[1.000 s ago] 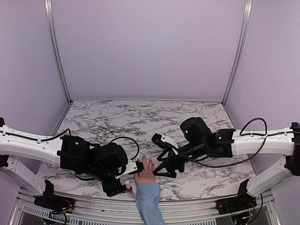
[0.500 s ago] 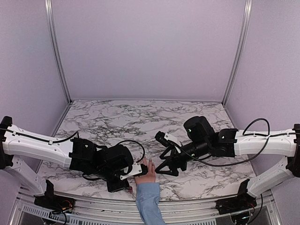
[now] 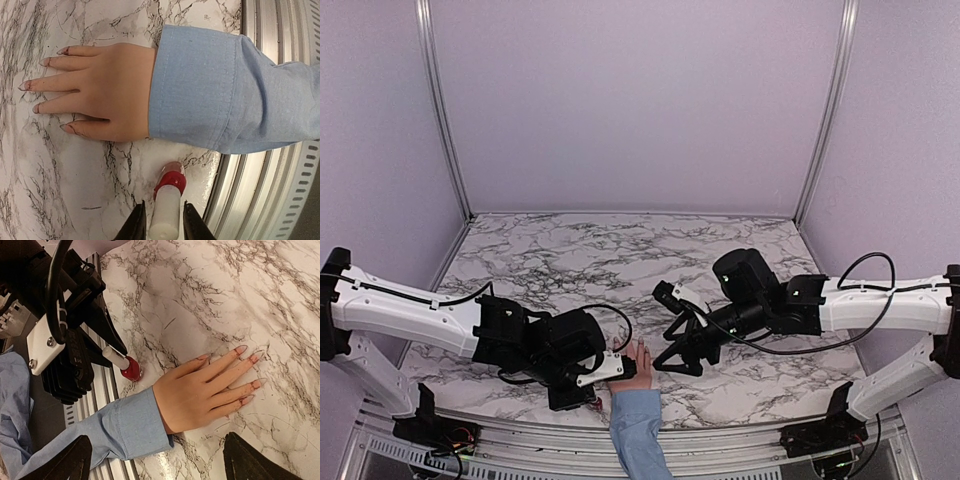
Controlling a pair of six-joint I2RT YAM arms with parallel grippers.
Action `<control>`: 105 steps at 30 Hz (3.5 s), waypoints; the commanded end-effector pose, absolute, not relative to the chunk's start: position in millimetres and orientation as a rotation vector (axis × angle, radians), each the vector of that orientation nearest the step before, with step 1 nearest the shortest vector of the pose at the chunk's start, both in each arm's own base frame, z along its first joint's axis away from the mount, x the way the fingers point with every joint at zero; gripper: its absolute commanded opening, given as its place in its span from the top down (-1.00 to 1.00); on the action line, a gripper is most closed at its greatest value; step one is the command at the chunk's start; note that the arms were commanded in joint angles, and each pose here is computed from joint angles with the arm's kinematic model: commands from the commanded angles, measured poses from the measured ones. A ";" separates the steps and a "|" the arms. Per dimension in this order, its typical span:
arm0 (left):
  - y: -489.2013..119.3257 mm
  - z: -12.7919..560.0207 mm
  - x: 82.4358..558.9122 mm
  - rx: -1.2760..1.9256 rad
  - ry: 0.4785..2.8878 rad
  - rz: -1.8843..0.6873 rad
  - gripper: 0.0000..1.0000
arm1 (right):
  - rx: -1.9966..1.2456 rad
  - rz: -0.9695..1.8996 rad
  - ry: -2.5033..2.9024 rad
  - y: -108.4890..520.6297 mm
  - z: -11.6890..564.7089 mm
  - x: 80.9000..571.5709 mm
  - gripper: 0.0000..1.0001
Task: Paint the nails
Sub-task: Pick up the nail polish bottle from the corner of the board, then pass from the left arm to the right
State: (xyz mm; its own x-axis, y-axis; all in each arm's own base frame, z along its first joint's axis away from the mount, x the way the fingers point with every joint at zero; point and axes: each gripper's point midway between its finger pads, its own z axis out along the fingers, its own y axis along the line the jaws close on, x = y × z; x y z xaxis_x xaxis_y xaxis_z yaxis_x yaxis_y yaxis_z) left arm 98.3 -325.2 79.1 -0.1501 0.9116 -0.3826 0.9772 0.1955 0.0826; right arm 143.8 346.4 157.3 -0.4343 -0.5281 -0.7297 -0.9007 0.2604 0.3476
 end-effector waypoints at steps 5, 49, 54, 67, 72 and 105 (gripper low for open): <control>-330.1 74.8 95.5 1.820 2.110 -0.298 0.52 | -1.253 1.042 2.056 344.4 164.6 149.2 -0.80; -431.5 266.9 167.5 1.404 2.053 -0.859 1.00 | -1.260 0.892 1.586 344.4 232.1 167.7 -0.69; -435.7 267.1 166.1 1.380 2.086 -0.896 1.00 | -1.287 0.884 1.586 349.5 228.7 169.6 -0.35; -435.0 263.8 166.1 1.395 2.090 -0.883 1.00 | -1.328 0.914 1.632 356.5 218.7 167.7 0.47; -432.1 268.9 169.0 1.381 2.081 -0.882 1.00 | -1.329 0.925 1.641 357.2 217.6 167.0 0.61; -398.6 426.1 212.1 0.935 1.560 -0.962 -0.98 | -1.155 1.233 1.524 320.6 336.6 178.5 1.00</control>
State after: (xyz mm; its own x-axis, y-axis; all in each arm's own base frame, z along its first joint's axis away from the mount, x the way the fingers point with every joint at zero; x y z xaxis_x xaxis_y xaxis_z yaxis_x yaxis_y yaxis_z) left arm 212.9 -388.7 375.4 -0.2468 0.2661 -0.9318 0.8950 0.4313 -0.1139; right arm 188.3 323.3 302.9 -0.2271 -0.1991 -0.9533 -0.9653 0.1760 0.1932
